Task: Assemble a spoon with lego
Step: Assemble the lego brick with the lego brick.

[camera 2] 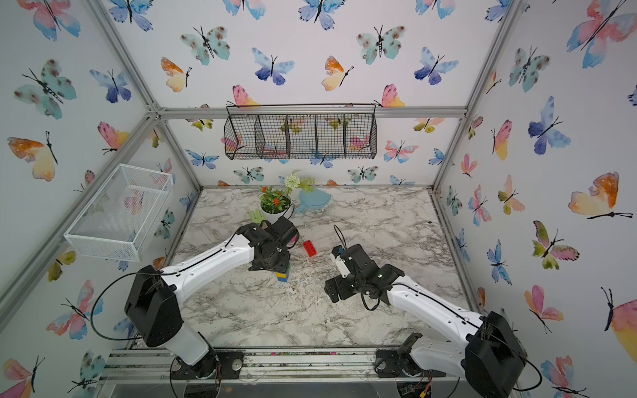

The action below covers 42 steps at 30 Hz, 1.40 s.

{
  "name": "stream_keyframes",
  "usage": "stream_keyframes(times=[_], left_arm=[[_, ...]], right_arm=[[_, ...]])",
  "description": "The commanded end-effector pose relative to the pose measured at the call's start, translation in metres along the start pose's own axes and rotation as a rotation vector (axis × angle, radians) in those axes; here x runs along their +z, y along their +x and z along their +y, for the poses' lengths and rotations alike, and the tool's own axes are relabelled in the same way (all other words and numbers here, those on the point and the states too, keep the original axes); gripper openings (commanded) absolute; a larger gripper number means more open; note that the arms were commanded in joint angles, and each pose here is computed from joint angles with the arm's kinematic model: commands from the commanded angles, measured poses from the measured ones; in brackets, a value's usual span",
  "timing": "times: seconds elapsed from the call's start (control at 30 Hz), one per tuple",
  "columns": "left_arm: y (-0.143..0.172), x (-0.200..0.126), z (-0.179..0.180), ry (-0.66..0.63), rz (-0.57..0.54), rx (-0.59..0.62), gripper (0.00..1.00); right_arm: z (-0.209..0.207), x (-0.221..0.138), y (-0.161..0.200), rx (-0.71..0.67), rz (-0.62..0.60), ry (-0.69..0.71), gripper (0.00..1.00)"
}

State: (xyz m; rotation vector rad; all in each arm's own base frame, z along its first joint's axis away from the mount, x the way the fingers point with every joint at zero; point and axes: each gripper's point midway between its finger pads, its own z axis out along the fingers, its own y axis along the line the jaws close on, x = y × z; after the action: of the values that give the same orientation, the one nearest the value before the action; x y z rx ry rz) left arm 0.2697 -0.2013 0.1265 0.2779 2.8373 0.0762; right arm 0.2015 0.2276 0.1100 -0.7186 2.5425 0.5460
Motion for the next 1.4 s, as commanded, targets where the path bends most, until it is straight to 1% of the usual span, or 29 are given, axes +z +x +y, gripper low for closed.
stream_keyframes(times=[0.0,0.43,0.63,0.83,1.03,1.23,1.37], left_arm=[[0.012,0.012,0.004,-0.034,0.042,0.026,0.44],[0.022,0.020,0.007,-0.038,0.053,0.032,0.42],[0.020,0.015,0.013,-0.064,0.040,0.039,0.42],[0.022,0.018,0.014,-0.080,0.059,0.056,0.42],[0.022,0.014,0.019,-0.108,0.065,0.063,0.42],[0.025,0.016,0.021,-0.121,0.082,0.057,0.42],[0.026,0.020,0.021,-0.121,0.082,0.032,0.43]], right_arm=[[-0.002,-0.003,-0.001,-0.011,-0.016,0.008,0.94],[-0.003,-0.002,0.000,-0.009,-0.014,0.011,0.94],[-0.003,-0.001,0.000,-0.007,-0.012,0.012,0.94],[-0.003,-0.001,0.000,-0.007,-0.012,0.014,0.94],[-0.004,-0.001,0.000,-0.007,-0.012,0.015,0.94],[-0.002,-0.001,0.000,-0.009,-0.011,0.008,0.94],[0.000,-0.002,0.000,-0.013,-0.016,-0.004,0.94]])
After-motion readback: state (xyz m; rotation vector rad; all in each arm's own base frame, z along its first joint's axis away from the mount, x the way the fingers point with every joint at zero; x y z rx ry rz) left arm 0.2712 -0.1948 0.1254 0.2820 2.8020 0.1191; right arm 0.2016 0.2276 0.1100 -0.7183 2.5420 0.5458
